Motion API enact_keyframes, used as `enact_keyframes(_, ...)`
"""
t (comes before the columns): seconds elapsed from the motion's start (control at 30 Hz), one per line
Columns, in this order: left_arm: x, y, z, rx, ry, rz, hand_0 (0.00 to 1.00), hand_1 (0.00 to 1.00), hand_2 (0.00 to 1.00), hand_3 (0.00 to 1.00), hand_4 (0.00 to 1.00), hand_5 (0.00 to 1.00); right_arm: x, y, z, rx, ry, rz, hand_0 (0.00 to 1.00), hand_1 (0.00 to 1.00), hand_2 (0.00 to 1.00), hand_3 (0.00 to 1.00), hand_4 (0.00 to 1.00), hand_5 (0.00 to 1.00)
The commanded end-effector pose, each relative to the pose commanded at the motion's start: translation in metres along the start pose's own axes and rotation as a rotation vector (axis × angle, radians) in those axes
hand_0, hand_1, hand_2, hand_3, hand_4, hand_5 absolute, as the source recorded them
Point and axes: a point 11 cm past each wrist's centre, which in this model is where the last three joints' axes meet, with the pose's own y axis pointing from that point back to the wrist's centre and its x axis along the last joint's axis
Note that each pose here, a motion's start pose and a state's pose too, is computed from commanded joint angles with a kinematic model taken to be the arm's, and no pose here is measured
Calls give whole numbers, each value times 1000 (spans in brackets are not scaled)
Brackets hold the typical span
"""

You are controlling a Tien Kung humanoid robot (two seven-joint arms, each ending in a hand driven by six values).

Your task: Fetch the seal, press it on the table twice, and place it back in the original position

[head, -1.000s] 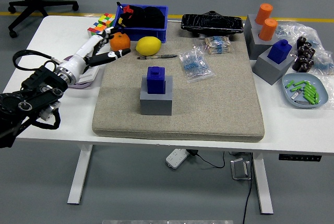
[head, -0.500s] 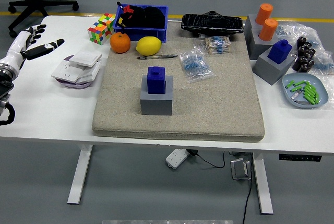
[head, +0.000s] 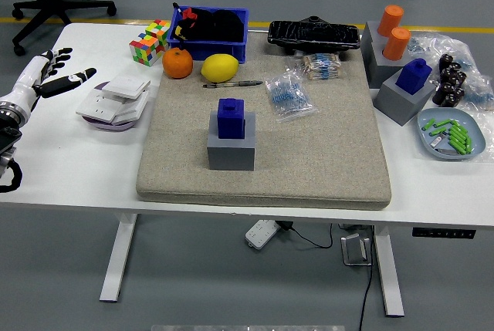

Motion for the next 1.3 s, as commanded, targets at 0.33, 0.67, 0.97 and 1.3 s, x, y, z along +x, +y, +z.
enact_keyframes(0.33, 13, 2, -6, 13, -1, 28, 899, 911, 901, 883, 889, 494, 2, 0, -7, 9, 9, 5, 733, 682, 652, 617, 718, 510)
enact_keyframes(0.67, 13, 3, -8, 18, 2, 30, 898, 906, 897, 881, 882, 498, 3, 0, -8, 8, 21, 7, 732, 682, 652, 617, 718, 511)
enact_keyframes(0.97, 10, 4, -10, 20, 6, 26, 898, 906, 893, 879, 882, 497, 3, 0, -6, 4, 18, 8, 732, 682, 653, 617, 718, 512)
enact_keyframes(1.3, 11, 5, -14, 30, 10, 33, 897, 903, 892, 877, 870, 506, 4, 0, -3, 2, 5, 10, 733, 682, 652, 618, 718, 513)
